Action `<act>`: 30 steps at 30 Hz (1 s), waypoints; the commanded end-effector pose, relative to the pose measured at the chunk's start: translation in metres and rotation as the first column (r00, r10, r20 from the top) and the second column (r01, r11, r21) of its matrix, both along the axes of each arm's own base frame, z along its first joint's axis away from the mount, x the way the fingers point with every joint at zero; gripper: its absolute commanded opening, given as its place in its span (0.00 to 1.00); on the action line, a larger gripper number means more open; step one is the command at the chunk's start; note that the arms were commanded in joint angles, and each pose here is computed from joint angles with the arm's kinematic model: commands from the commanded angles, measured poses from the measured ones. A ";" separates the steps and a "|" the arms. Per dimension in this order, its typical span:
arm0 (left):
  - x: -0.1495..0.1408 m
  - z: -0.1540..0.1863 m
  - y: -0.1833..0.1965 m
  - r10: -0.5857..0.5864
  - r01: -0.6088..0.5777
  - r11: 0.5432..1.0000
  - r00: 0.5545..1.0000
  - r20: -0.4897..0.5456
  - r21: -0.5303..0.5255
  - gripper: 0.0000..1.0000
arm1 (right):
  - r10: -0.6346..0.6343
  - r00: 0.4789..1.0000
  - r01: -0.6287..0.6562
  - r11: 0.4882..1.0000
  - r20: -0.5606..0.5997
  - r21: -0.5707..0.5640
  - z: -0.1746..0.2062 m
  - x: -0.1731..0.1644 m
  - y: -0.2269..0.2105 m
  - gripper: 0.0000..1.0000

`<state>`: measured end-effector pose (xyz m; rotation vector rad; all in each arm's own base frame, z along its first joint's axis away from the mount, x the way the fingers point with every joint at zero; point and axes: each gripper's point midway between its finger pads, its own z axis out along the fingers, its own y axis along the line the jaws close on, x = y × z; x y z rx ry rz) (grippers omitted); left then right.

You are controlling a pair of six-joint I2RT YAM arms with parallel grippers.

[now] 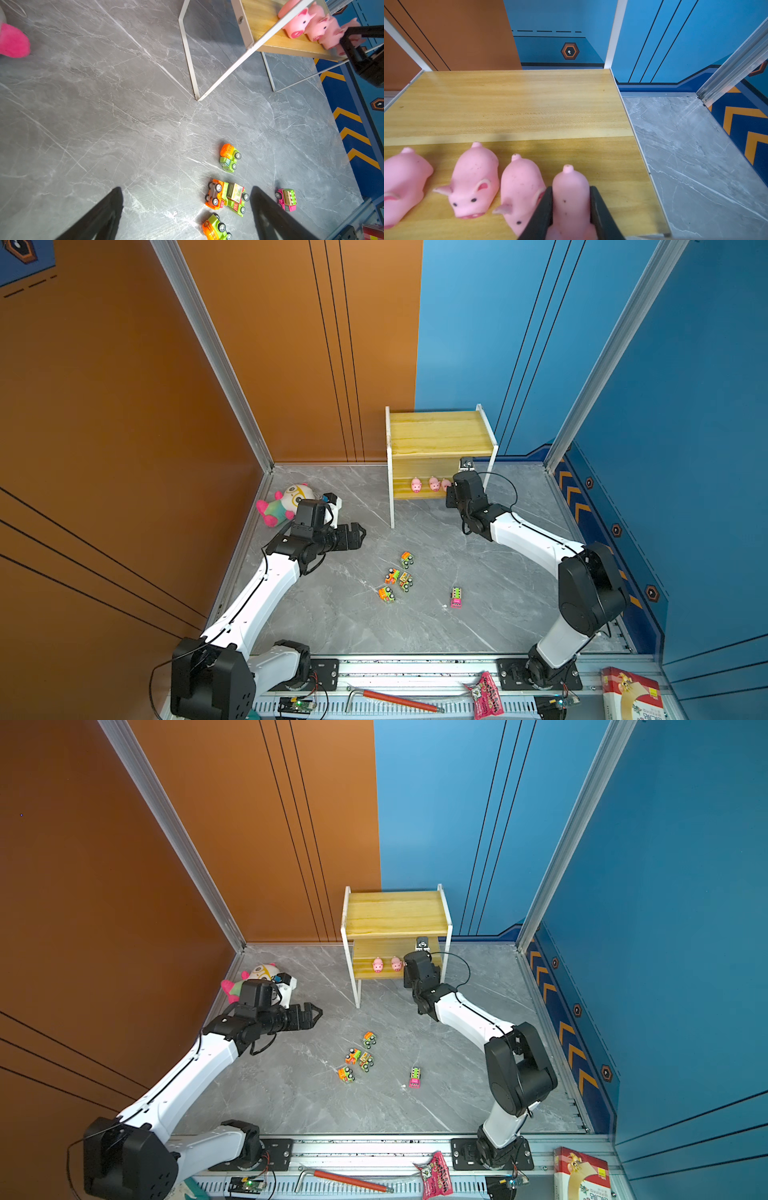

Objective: Organize plastic toys on shelves
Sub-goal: Place the plastic toy on the shelf.

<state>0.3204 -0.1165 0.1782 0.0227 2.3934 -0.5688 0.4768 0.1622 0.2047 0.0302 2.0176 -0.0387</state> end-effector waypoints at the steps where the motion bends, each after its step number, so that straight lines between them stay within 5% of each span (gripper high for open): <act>1: 0.003 0.007 0.000 -0.002 0.002 1.000 1.000 0.001 -0.017 0.96 | -0.054 0.994 0.052 0.998 0.093 0.019 0.019 0.015 -0.006 0.29; 14: 0.003 0.008 0.001 0.001 -0.001 1.000 1.000 0.003 -0.017 0.96 | -0.087 0.990 0.084 0.996 0.112 0.030 0.011 0.028 -0.009 0.35; 30: 0.004 0.007 0.001 0.004 -0.004 1.000 1.000 0.000 -0.019 0.96 | -0.061 0.990 0.056 0.998 0.124 0.041 0.028 0.027 -0.002 0.57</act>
